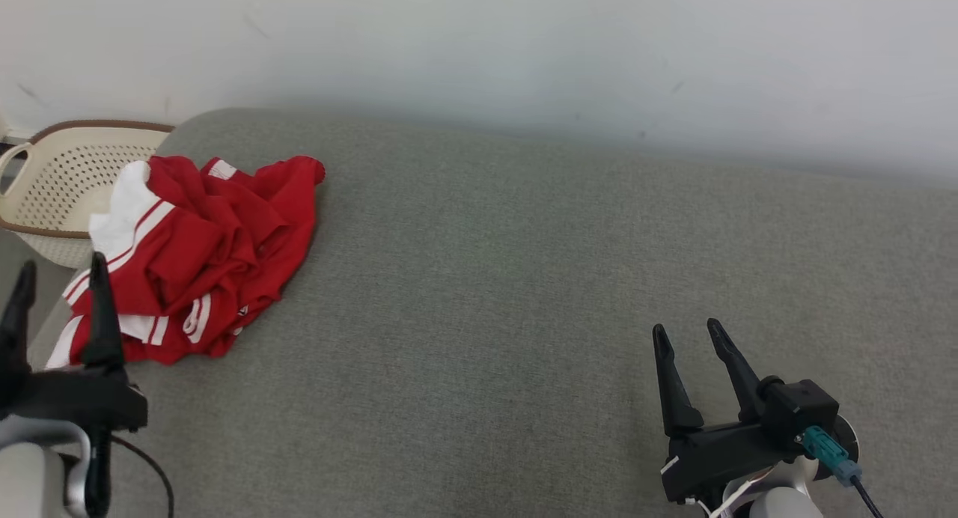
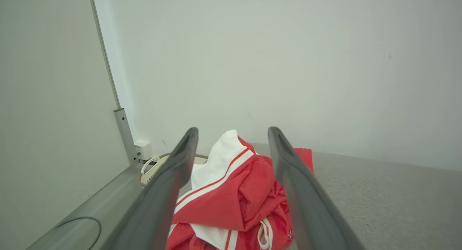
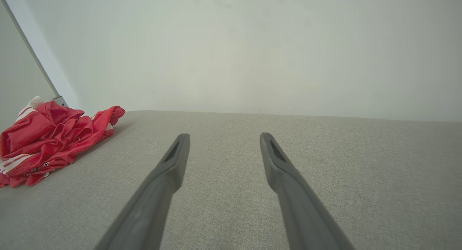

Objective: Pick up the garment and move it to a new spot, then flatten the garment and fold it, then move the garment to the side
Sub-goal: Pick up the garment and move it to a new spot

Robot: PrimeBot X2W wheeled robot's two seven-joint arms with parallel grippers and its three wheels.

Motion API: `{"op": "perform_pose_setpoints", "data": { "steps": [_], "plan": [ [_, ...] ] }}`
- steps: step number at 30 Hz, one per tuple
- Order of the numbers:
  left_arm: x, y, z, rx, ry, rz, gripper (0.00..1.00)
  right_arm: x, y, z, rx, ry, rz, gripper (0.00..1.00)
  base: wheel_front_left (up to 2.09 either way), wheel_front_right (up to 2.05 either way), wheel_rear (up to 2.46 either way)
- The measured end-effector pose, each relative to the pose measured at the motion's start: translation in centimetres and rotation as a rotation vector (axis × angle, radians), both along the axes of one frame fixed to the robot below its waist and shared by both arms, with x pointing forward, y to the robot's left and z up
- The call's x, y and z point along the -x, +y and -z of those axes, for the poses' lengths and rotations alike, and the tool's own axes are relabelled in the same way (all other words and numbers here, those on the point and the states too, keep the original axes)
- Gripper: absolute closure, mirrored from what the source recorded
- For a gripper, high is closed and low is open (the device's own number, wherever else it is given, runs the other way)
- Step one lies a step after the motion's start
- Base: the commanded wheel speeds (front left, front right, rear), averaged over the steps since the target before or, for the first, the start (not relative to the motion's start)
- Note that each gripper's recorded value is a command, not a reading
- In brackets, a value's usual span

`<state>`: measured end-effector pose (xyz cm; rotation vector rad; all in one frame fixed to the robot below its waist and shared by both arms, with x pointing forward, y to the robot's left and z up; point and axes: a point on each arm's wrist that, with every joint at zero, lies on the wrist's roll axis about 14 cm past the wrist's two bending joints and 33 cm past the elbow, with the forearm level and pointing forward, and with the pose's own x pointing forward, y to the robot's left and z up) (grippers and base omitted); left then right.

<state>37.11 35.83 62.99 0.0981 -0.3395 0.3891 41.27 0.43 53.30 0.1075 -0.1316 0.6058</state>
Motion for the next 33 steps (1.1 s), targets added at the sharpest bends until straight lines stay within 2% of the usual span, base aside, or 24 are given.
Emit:
{"op": "perform_pose_setpoints", "data": {
  "steps": [9,18,28,33],
  "plan": [
    [-5.2,0.5,0.6,0.022,0.070,0.051,0.00,-1.4,-2.4,1.1,-0.002,0.025,0.064,0.00,0.00,0.00,0.00],
    [-10.9,0.7,5.7,0.067,0.267,0.090,0.00,-2.6,-5.4,2.9,0.015,0.065,0.139,0.00,0.00,0.00,0.00],
    [-13.5,1.6,10.6,0.104,0.455,0.073,0.00,-3.3,-7.4,3.9,0.030,0.084,0.184,0.00,0.00,0.00,0.00],
    [-13.6,1.6,15.1,0.157,0.602,0.048,0.01,-3.4,-8.5,4.6,0.039,0.099,0.211,0.00,0.00,0.00,0.00]
  ]
}}
